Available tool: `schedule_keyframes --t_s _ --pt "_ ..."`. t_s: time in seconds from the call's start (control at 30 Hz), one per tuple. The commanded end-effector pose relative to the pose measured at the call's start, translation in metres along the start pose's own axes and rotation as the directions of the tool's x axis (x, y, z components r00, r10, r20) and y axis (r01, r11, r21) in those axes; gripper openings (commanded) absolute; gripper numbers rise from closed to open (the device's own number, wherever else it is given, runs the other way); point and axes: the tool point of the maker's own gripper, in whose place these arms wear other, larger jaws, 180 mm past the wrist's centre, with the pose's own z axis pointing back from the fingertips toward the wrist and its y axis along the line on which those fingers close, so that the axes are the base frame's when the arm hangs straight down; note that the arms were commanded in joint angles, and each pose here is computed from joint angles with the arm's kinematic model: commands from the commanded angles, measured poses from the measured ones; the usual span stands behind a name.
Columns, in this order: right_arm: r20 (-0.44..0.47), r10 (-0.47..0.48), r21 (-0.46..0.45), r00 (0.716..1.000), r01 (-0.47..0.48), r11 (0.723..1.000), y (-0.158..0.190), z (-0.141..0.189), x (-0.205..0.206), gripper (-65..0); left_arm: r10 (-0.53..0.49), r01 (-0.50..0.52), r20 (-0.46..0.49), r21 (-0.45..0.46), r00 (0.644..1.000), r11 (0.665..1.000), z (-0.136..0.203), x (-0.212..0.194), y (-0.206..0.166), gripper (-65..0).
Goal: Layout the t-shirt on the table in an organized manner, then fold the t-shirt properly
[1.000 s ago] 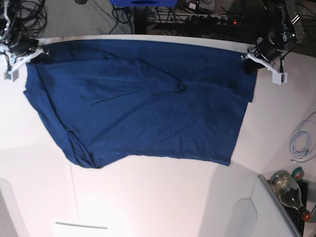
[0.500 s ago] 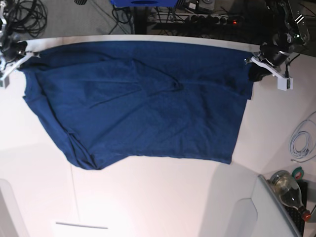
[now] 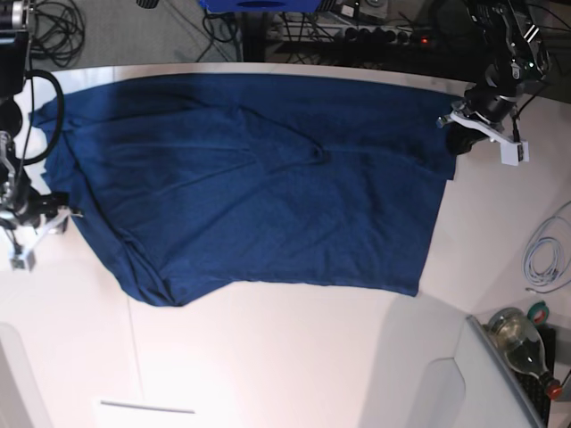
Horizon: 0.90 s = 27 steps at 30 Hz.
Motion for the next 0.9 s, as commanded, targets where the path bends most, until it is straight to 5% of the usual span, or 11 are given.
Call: schedule_keyframes --t_s 0.0,0.4,0.6,0.87 --pt "0.044 0.011 -0.01 0.999 -0.011 1.0 -0.006 0.002 0.022 -35.9 0.007 -0.007 0.029 0.006 1.0 1.0 0.0 0.01 0.004 -65.0" --pt "-0.016 0.011 -0.019 1.0 -0.011 1.0 -0.008 -0.037 0.001 -36.8 -0.055 0.052 0.016 0.131 0.998 0.99 -0.009 -0.016 0.027 -65.0" --pt "0.001 0.011 -0.024 1.0 -0.011 1.0 -0.011 -0.037 0.002 -65.0 -0.024 0.027 -0.023 0.139 0.999 0.99 -0.012 -0.033 0.034 -65.0" --pt "0.024 0.013 -0.051 1.0 -0.012 0.999 -0.025 -0.034 0.018 -65.0 -0.01 0.018 -0.052 0.157 0.999 0.987 -0.011 -0.042 0.047 -65.0"
